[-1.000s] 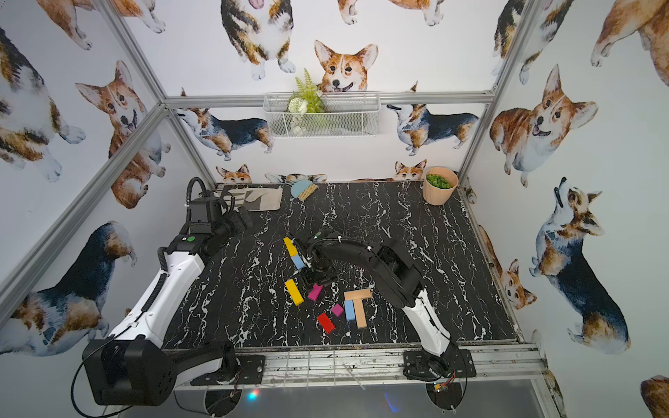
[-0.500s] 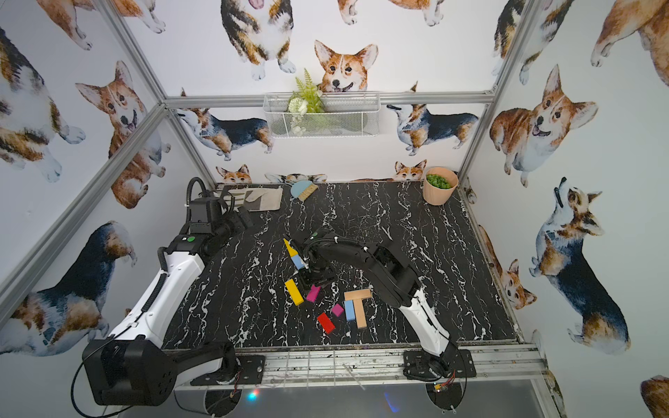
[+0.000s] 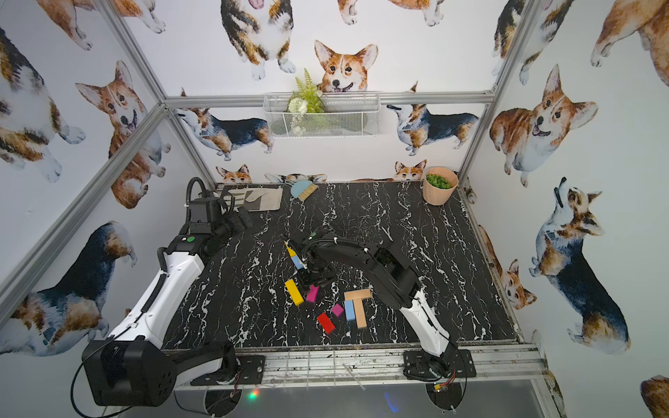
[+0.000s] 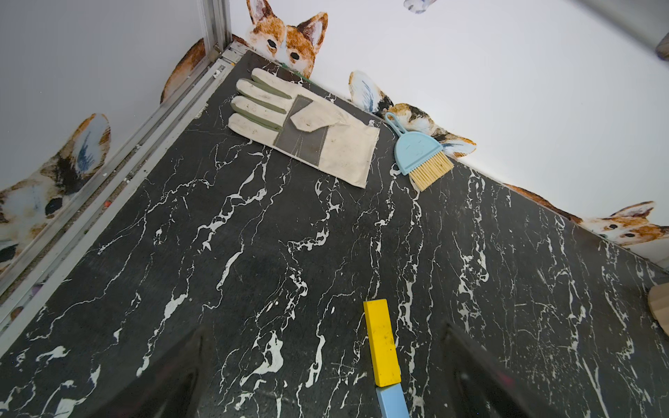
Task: Assemble the letter v with building blocks
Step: Pick up the building block from the center of the board.
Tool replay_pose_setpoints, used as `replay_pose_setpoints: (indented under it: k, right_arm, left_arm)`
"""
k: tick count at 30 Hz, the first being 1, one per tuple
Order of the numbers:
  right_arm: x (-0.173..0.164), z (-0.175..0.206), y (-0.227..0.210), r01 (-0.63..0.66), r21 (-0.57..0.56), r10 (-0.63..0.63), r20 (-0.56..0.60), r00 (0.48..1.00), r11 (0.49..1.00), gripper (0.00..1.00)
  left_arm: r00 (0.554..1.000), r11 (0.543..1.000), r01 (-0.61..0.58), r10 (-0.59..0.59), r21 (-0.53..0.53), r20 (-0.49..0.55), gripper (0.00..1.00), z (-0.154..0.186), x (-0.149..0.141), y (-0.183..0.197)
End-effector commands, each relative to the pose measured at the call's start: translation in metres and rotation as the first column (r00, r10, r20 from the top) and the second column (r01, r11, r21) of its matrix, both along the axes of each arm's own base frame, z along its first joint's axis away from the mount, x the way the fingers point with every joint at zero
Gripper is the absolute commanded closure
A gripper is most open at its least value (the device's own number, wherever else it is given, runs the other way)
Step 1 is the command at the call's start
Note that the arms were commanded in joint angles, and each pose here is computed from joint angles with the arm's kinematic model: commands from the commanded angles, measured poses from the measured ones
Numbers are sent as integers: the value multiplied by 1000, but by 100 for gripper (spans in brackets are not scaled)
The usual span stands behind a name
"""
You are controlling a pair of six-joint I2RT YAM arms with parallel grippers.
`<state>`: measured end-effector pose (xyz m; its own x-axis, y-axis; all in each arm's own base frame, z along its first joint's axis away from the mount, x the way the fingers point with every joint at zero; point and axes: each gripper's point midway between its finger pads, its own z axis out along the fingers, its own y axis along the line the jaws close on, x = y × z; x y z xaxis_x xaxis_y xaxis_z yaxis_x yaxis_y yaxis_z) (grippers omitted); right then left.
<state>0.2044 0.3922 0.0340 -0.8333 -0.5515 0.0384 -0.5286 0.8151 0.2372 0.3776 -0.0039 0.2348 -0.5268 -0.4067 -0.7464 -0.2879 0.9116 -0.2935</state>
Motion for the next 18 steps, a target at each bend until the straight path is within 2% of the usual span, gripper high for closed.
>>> replay_pose_setpoints:
  k: [1,12,18]
  right_arm:
    - [-6,1,-8,7,-38,-7,-12,1000,999,34]
    - [-8,-11,-4,-23,-101,22,-17,1000,995,36]
    - [-6,-14,-8,-44,-128,43,-8,999,991,48]
  left_arm:
    - [1000,1000,-12,12,20,19,0,7,0,4]
    - [1000,1000,-11,11,25,15,0,6,0,5]
    - [1000,1000,-12,12,26,12,0,5,0,5]
